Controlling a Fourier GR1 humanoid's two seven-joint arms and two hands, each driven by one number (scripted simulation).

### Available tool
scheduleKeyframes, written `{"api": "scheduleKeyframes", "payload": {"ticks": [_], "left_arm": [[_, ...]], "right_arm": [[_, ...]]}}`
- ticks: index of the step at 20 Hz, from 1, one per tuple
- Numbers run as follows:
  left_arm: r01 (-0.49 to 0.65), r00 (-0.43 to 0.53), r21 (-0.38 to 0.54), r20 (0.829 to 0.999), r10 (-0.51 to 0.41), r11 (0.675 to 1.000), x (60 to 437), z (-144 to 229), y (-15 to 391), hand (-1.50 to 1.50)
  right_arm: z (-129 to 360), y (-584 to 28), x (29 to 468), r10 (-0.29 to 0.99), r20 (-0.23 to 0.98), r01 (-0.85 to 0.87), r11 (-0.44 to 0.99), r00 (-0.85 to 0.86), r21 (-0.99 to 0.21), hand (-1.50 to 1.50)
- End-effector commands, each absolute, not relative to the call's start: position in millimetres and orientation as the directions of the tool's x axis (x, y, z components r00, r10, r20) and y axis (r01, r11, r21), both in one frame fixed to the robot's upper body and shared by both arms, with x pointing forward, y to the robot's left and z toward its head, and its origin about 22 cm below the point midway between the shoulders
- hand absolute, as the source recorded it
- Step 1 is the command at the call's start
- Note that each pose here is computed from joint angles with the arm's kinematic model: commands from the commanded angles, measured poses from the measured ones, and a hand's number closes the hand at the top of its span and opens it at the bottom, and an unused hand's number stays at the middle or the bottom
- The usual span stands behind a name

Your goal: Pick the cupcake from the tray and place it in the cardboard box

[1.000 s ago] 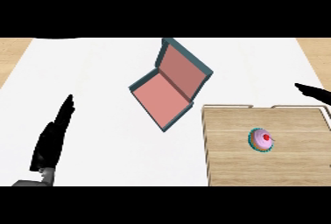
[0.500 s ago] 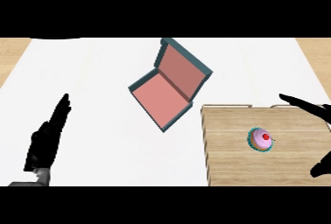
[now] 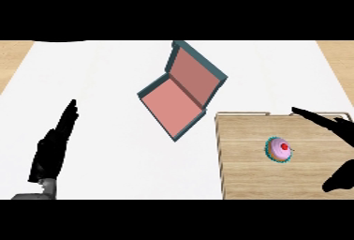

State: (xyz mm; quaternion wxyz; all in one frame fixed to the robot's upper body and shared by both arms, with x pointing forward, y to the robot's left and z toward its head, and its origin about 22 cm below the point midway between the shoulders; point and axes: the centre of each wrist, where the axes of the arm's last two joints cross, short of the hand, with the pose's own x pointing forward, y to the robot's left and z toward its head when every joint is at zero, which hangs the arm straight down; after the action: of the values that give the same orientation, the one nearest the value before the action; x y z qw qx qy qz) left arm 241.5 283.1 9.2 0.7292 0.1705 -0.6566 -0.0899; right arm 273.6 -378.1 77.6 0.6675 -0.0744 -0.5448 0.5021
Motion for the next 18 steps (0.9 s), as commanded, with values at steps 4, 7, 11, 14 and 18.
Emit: {"api": "scheduleKeyframes", "payload": {"ticks": [4,7,11,14,18], "left_arm": [[-0.093,0.121,0.382,0.921,-0.370,0.919,231,7,292,0.00],[-0.092,0.116,0.360,0.930,-0.349,0.929,233,15,282,0.00],[-0.093,0.124,0.370,0.926,-0.358,0.924,242,18,283,0.00],[-0.086,0.128,0.367,0.926,-0.355,0.926,237,14,279,0.00],[-0.097,0.114,0.378,0.923,-0.367,0.921,236,-2,285,0.00]], "right_arm": [[53,-381,259,0.753,0.651,-0.593,0.482,-0.096,-0.645,-1.50],[73,-368,263,0.758,0.646,-0.592,0.483,-0.087,-0.646,-1.50],[57,-362,272,0.754,0.649,-0.587,0.482,-0.100,-0.650,-1.50],[66,-366,285,0.739,0.668,-0.580,0.508,-0.086,-0.637,-1.50],[48,-373,271,0.740,0.666,-0.589,0.499,-0.091,-0.635,-1.50]]}}
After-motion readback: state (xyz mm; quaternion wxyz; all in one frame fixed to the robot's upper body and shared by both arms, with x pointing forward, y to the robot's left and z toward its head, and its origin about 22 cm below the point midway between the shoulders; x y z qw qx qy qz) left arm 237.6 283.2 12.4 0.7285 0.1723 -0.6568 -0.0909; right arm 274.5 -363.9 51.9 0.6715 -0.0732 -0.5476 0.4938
